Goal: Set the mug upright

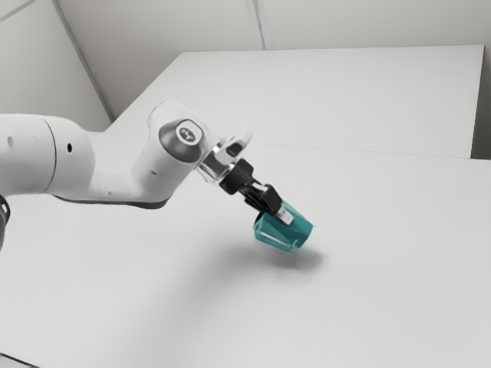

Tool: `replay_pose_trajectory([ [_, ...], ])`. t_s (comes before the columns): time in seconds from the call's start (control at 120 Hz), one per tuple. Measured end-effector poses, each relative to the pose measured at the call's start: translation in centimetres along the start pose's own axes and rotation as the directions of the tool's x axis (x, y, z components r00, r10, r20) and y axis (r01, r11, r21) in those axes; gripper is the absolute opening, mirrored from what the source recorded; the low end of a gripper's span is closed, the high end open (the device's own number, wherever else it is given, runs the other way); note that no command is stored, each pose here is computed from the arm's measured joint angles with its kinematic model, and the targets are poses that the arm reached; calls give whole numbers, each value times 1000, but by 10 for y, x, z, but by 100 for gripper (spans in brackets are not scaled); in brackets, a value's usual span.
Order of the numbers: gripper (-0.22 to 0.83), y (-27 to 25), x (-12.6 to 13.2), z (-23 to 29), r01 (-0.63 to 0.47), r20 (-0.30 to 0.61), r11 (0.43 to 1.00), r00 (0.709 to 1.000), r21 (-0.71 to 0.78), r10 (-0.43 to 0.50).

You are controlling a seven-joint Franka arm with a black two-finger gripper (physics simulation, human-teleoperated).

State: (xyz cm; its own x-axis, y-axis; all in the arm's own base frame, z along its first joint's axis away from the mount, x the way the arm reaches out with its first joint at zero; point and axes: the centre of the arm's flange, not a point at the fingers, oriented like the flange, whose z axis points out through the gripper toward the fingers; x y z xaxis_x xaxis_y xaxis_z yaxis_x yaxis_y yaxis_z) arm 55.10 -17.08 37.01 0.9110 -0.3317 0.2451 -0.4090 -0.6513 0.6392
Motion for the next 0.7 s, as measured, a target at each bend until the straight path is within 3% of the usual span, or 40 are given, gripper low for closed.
replay_pose_trajectory([
  [0.167,-14,-1,1,-27,-81,80,989,994,120,72],
  [0.308,-14,1,6,-48,-163,201,959,973,230,117],
  [0.5,-14,1,6,-64,-230,338,912,935,341,109],
  [0.7,-14,-4,2,-76,-246,411,867,910,433,53],
])
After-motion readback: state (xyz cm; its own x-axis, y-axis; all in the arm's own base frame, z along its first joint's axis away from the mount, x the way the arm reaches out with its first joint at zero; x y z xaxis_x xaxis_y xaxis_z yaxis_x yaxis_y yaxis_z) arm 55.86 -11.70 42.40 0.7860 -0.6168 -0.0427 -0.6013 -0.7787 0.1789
